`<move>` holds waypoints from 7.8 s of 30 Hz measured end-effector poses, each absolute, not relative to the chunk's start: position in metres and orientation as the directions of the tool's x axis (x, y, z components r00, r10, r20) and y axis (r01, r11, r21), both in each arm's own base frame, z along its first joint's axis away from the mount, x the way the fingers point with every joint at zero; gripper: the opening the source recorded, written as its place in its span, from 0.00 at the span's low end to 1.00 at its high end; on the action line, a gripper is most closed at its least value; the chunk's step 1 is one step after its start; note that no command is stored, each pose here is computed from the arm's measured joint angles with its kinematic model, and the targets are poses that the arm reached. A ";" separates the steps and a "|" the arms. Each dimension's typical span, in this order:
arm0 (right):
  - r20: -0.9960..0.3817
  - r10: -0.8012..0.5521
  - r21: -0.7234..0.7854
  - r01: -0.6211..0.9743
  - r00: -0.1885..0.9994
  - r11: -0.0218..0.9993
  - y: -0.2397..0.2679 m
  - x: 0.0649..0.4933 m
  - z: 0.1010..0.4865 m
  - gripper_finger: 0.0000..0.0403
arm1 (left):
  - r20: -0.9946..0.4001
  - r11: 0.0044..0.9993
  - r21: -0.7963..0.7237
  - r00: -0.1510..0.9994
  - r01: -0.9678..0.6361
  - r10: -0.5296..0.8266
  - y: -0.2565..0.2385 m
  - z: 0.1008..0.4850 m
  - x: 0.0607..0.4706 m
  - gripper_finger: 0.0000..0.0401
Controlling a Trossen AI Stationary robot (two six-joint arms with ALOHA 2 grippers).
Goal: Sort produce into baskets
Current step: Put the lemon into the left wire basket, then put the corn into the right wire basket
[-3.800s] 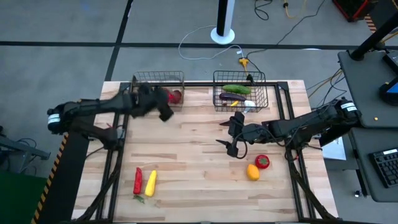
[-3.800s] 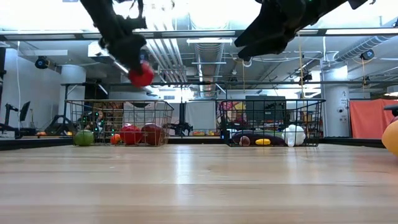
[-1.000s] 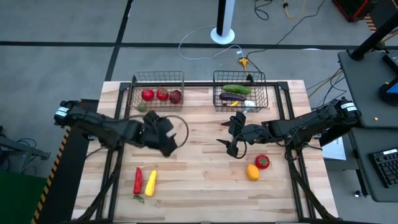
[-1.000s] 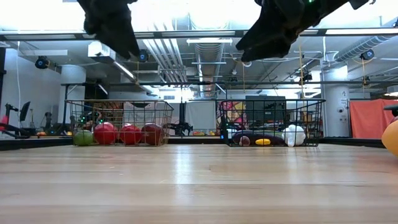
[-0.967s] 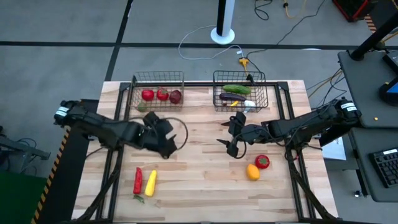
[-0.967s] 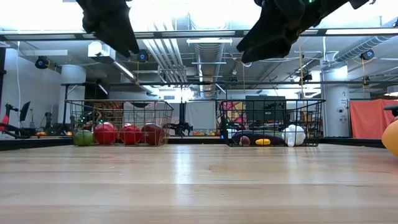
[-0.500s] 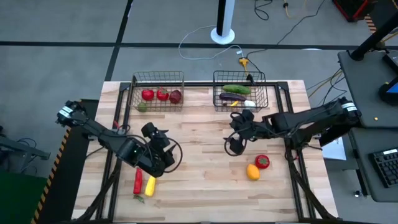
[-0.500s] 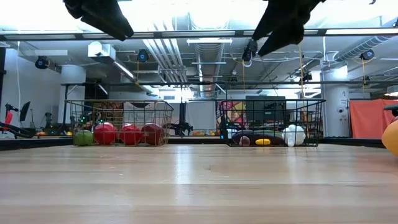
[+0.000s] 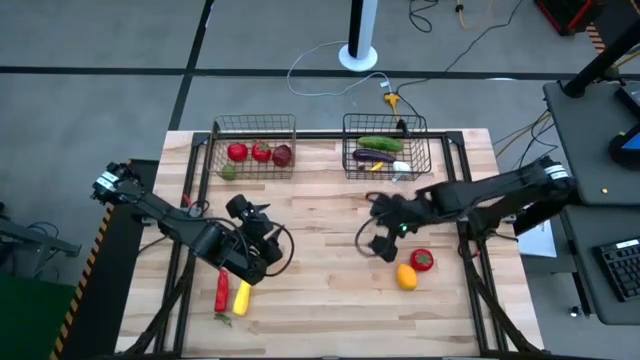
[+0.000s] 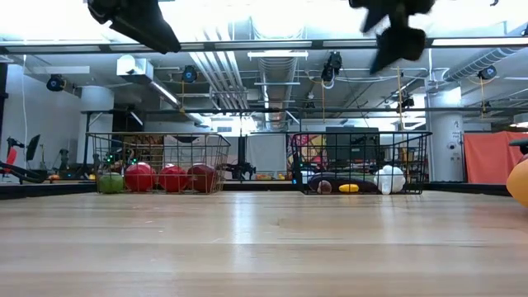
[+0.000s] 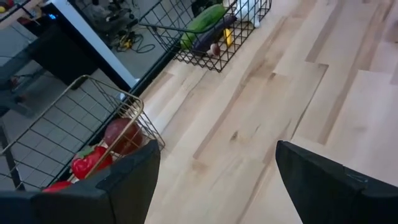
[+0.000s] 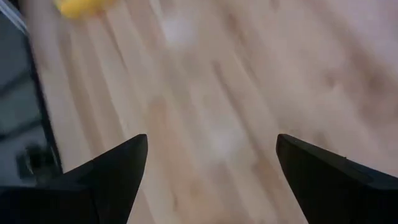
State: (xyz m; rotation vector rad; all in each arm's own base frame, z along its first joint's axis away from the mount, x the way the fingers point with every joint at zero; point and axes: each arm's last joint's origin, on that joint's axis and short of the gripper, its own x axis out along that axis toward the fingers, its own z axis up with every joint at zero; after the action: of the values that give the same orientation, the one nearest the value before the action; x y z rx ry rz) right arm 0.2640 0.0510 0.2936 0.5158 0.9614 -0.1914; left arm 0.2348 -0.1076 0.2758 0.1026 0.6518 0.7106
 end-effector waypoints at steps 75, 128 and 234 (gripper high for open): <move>-0.991 0.091 0.137 0.687 0.102 0.714 0.160 0.253 0.171 0.79 | -0.460 0.725 0.362 0.565 -0.585 0.685 -0.105 0.276 0.234 0.75; -0.508 0.047 0.126 0.020 0.860 0.992 0.101 0.358 0.253 0.66 | -0.173 0.996 0.017 0.981 -0.087 0.089 -0.127 0.206 0.252 0.75; -0.527 -0.030 0.108 0.102 0.849 0.989 0.057 0.338 0.282 0.81 | -0.670 0.432 0.080 0.272 -0.898 0.690 0.108 0.230 0.172 0.60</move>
State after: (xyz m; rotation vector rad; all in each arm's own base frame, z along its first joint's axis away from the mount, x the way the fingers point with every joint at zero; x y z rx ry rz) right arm 0.3384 0.0570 0.2815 0.1343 0.5526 -0.0700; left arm 0.1715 0.1083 0.2302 -0.3456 0.7016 1.0975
